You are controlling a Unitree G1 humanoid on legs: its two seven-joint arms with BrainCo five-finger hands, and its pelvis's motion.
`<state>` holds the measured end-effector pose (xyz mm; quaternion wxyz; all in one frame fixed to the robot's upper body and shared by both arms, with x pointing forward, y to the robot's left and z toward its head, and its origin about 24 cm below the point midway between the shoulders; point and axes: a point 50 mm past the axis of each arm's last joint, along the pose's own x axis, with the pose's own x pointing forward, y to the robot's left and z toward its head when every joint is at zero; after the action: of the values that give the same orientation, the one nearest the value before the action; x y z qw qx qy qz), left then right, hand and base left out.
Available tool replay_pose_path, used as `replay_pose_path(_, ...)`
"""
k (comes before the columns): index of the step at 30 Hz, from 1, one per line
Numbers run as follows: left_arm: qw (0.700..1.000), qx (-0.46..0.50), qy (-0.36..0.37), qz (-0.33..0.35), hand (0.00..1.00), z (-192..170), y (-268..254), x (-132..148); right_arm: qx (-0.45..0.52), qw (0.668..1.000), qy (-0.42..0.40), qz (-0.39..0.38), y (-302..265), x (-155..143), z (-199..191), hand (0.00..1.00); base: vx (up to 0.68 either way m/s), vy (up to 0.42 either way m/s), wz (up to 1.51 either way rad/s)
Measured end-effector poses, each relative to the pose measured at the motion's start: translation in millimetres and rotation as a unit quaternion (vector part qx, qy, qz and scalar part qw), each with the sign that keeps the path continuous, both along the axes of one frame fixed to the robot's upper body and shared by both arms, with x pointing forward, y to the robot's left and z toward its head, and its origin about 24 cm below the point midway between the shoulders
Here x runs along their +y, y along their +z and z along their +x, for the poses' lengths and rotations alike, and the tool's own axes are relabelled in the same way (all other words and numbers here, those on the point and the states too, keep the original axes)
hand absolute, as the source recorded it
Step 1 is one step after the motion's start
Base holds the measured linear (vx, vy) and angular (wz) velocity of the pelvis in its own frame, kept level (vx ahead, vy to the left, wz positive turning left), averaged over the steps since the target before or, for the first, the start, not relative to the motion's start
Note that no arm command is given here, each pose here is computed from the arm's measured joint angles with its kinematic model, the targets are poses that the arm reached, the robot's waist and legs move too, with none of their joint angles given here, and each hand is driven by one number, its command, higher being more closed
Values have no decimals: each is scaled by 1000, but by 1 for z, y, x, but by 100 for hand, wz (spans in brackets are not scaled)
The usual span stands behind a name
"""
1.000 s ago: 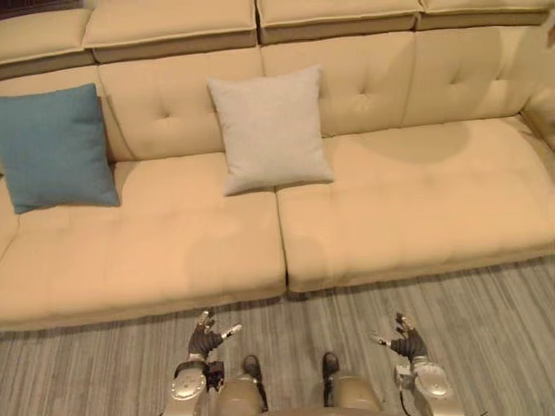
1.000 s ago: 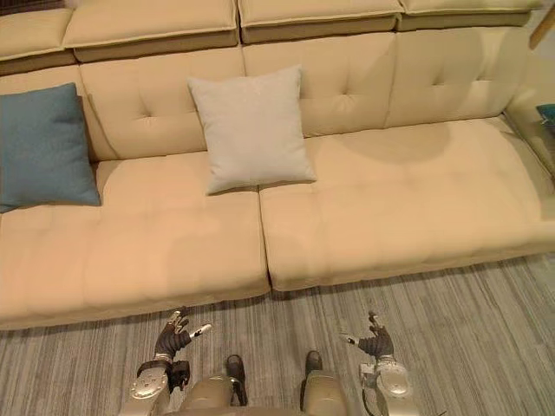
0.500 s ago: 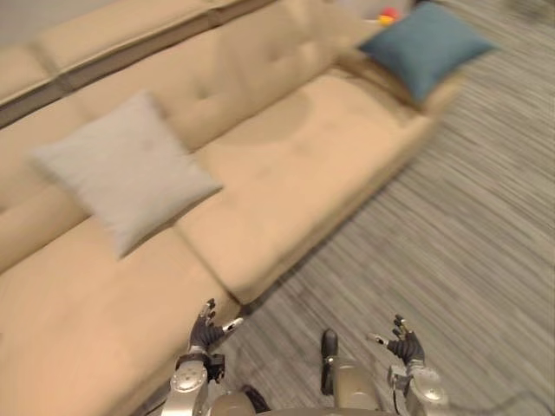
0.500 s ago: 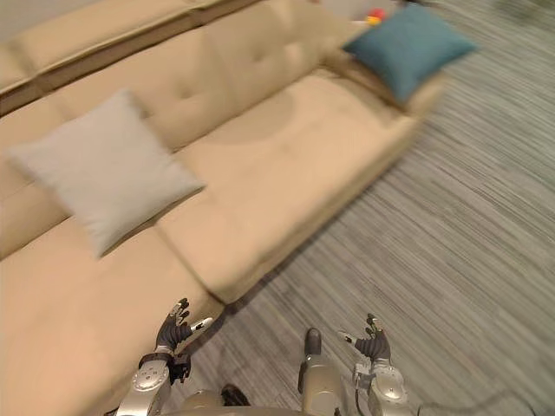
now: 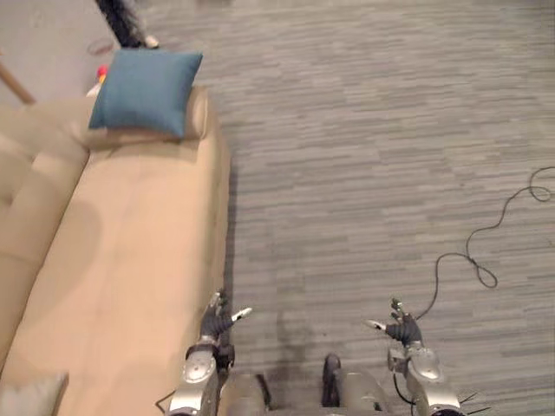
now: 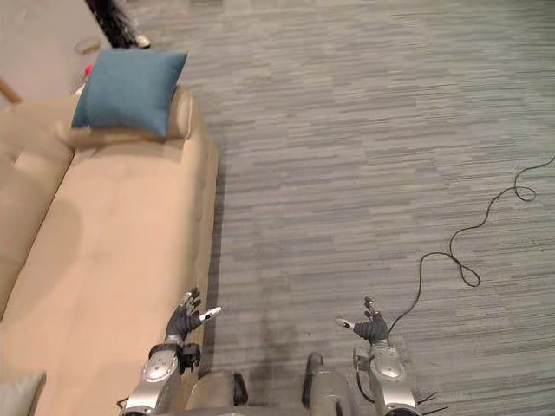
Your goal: Pick up cushions and gather them together orderly.
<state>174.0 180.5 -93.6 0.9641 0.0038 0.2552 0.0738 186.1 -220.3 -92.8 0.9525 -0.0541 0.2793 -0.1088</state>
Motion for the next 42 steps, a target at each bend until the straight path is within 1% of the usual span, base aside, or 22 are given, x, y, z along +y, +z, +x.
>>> replay_pose_path(3, 1000, 9, 12, -1, 0, -6, -3, 1, -4, 1000, -9, -5, 1, -2, 1, 0, 293, 256, -72)
replay_pose_path(4, 1000, 12, 18, 1, 0, -7, -4, 2, -5, 1000, -12, -1, 1, 1, 3, 0, 552, 323, -27)
replay_pose_path(6, 1000, -2, 22, 8, 0, 0, 2, 8, -16, 1000, -21, 2, 4, 3, 7, 0, 557, 291, 10)
replay_pose_path(7, 1000, -3, 29, 0, 0, -1, 1, 4, -15, 999, -32, 7, 3, 2, 6, 0, 463, 226, -4)
replay_pose_path(11, 999, 23, 21, -4, 0, -21, -6, -1, -30, 998, -35, 34, 5, 18, 7, 0, 515, 189, -27)
replay_pose_path(14, 1000, 11, 16, -1, 0, -17, -1, -2, -15, 999, -33, 32, 0, 19, -1, 0, 549, 41, -4)
replay_pose_path(17, 1000, -4, 19, 3, 0, -7, 4, -1, -31, 999, -25, 23, 7, 15, 12, 0, 615, -34, -5)
replay_pose_path(19, 1000, 0, 17, 5, 0, 2, 3, -1, -33, 999, -21, 7, 10, 6, 16, 0, 559, -93, 14)
replay_pose_path(20, 1000, 3, 23, 8, 0, 2, 1, 2, -30, 999, -21, 3, 9, 4, 14, 0, 773, -191, 4)
replay_pose_path(22, 999, 15, 26, 24, 0, 0, -2, 9, -3, 1000, -29, -1, 0, 0, -4, 0, 1017, -281, 23)
replay_pose_path(23, 1000, 15, 24, 11, 0, 6, -3, -1, 4, 999, -31, -10, -1, -7, -4, 0, 801, -208, 36)
replay_pose_path(24, 1000, 2, 22, 3, 0, 16, 1, -8, 5, 999, -34, -13, 0, -10, 0, 0, 579, -146, 9)
replay_pose_path(25, 1000, -3, 22, -1, 0, 19, 3, -10, 3, 999, -32, -14, 2, -11, 2, 0, 733, -193, 36)
replay_pose_path(26, 1000, -7, 20, -9, 0, 22, 4, -16, 1, 1000, -25, -12, 2, -7, 4, 0, 720, -216, 35)
replay_pose_path(28, 1000, -18, 21, -11, 0, 24, 7, -17, 9, 999, -33, 0, -2, -4, 2, 0, 729, -188, 39)
replay_pose_path(29, 1000, -19, 23, -10, 0, 22, 7, -15, 1, 999, -36, 11, -1, -1, 9, 0, 615, -121, 21)
replay_pose_path(31, 999, -28, 28, -10, 0, 19, 10, -12, -21, 999, -35, 9, 7, -3, 20, 0, 645, -70, 10)
replay_pose_path(33, 999, -22, 32, -12, 0, 15, 8, -12, -16, 999, -34, 2, 7, -8, 26, 0, 499, 21, 23)
replay_pose_path(35, 999, -12, 36, -14, 0, 7, 4, -12, -2, 999, -42, -10, 5, -18, 19, 0, 533, 103, 44)
replay_pose_path(37, 997, -9, 74, -9, 0, 1, 3, 4, 12, 999, -46, 0, -2, -13, 12, 0, 824, 141, 87)
replay_pose_path(39, 995, -4, 96, -14, 0, -3, 1, 8, 12, 999, -47, 1, -2, -13, 14, 0, 612, 146, 109)
replay_pose_path(42, 995, 18, 101, -11, 0, -14, -5, 12, 23, 998, -59, 2, -6, -17, 5, 0, 615, 148, 133)
